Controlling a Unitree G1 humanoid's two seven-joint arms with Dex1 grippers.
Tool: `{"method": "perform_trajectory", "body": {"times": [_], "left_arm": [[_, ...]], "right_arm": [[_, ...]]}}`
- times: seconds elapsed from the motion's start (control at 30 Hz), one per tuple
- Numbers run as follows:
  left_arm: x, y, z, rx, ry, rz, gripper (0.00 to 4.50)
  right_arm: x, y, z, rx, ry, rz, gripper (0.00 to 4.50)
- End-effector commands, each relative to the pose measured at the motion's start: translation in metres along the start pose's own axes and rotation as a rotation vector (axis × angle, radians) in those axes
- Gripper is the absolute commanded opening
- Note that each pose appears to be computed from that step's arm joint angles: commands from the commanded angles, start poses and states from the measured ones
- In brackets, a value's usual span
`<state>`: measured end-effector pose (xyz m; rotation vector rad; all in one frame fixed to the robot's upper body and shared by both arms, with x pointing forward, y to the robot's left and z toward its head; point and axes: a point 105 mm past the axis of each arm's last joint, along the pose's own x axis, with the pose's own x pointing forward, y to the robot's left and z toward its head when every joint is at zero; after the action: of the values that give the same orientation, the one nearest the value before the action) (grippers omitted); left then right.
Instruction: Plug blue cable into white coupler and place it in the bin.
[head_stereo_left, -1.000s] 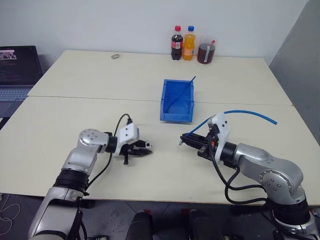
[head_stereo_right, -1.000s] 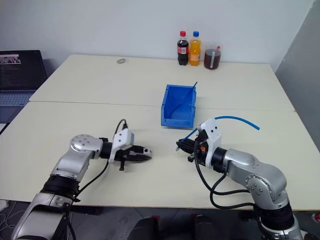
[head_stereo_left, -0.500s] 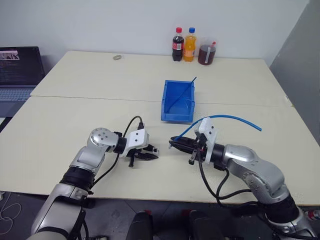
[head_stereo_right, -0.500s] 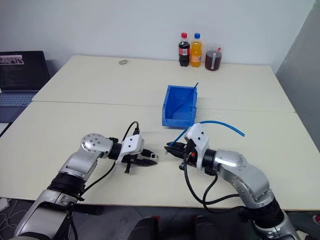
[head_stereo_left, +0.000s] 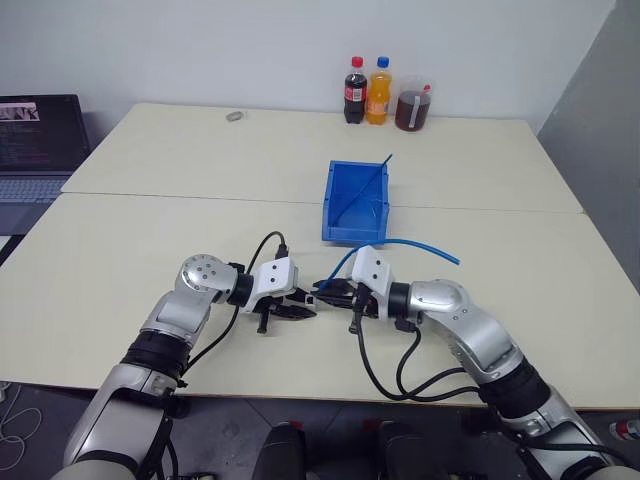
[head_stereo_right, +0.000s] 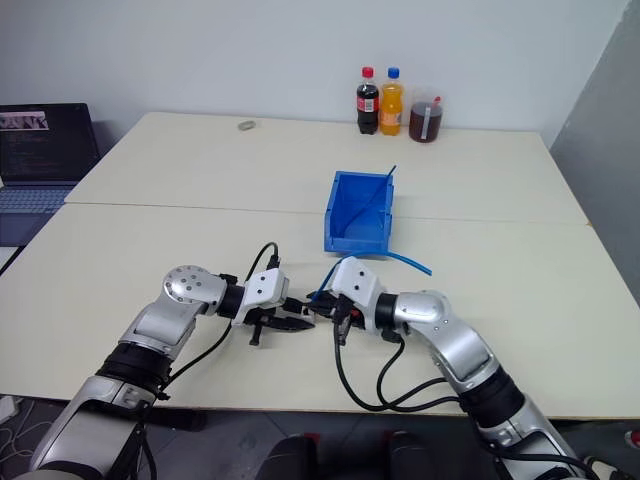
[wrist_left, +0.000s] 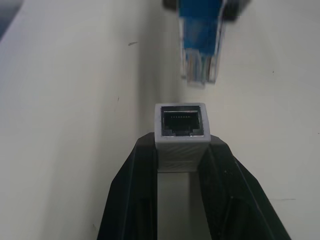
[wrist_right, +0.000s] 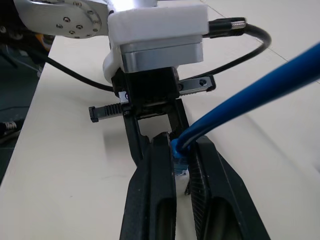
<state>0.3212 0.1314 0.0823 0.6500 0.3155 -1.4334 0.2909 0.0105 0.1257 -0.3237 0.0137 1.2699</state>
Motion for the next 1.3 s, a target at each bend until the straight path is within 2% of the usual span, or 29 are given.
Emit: {"method": "perform_trajectory", "body": {"times": [0.03,0.37,0.83,1.0,1.3], "left_arm": [[0.006,-0.012,-0.017,-0.047,0.055,-0.05,0.79],[0.004,-0.013,-0.019,-0.05,0.061,-0.051,0.79],[0.004,-0.014,-0.019,-0.037,0.064,-0.061,0.79],[0.005,-0.014,-0.018,-0.032,0.062,-0.063,0.79],[0.005,-0.014,-0.017,-0.033,0.059,-0.062,0.79]], "right_arm": [[0.007,0.0,0.01,-0.061,-0.026,0.007,0.09],[0.007,-0.003,-0.003,-0.098,0.029,0.038,0.09],[0.017,-0.003,-0.004,-0.173,0.072,0.121,0.09],[0.02,-0.002,-0.009,-0.224,0.117,0.181,0.09],[0.018,0.008,-0.021,-0.198,0.194,0.288,0.09]]}}
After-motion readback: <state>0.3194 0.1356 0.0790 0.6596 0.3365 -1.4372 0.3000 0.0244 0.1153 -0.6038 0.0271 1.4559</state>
